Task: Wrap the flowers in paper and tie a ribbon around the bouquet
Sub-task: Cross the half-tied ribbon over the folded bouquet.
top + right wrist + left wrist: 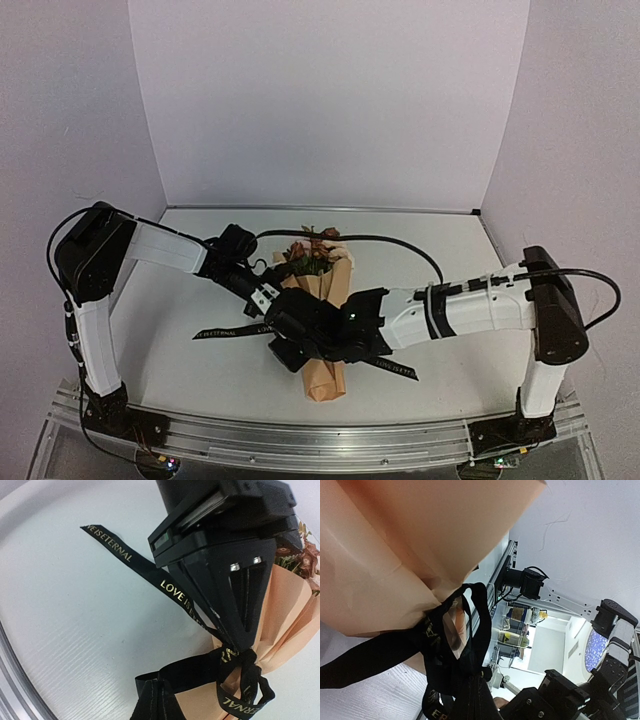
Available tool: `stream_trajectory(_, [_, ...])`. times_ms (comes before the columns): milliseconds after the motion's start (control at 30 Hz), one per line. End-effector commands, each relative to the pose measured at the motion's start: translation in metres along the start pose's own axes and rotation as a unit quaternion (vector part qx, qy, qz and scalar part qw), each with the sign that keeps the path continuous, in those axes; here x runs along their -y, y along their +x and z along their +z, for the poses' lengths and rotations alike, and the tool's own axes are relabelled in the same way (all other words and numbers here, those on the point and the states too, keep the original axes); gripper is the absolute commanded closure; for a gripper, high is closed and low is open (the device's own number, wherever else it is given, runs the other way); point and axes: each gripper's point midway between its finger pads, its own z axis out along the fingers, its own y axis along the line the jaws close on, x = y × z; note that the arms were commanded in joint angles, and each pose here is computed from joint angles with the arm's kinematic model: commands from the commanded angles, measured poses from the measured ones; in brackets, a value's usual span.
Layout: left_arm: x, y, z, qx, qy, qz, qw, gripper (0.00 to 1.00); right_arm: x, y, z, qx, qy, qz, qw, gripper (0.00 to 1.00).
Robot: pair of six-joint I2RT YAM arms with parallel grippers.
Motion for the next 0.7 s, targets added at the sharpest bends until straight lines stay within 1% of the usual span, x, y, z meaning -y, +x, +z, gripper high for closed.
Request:
stream_trajectory(0, [0.016,-0.016,-0.014,0.046,-0.011,0.031,0.998,1.00,0.019,-0.005,-0.012,0.012,0.004,0.046,0.999,1.00])
stream_trajectory(300, [0.005,-0.030,-0.025,0.104,-0.075,0.032,0.991,1.00,0.064,0.017,-0.025,0.017,0.041,0.143,0.989,1.00])
stream_trajectory(533, [0.001,-0.037,-0.033,0.129,-0.115,0.045,0.984,1.00,0.091,0.033,-0.033,0.022,0.063,0.204,0.977,1.00])
stream_trajectory(667, [-0.001,-0.036,-0.037,0.141,-0.132,0.052,0.980,1.00,0.104,0.043,-0.031,0.016,0.077,0.226,0.971,1.00])
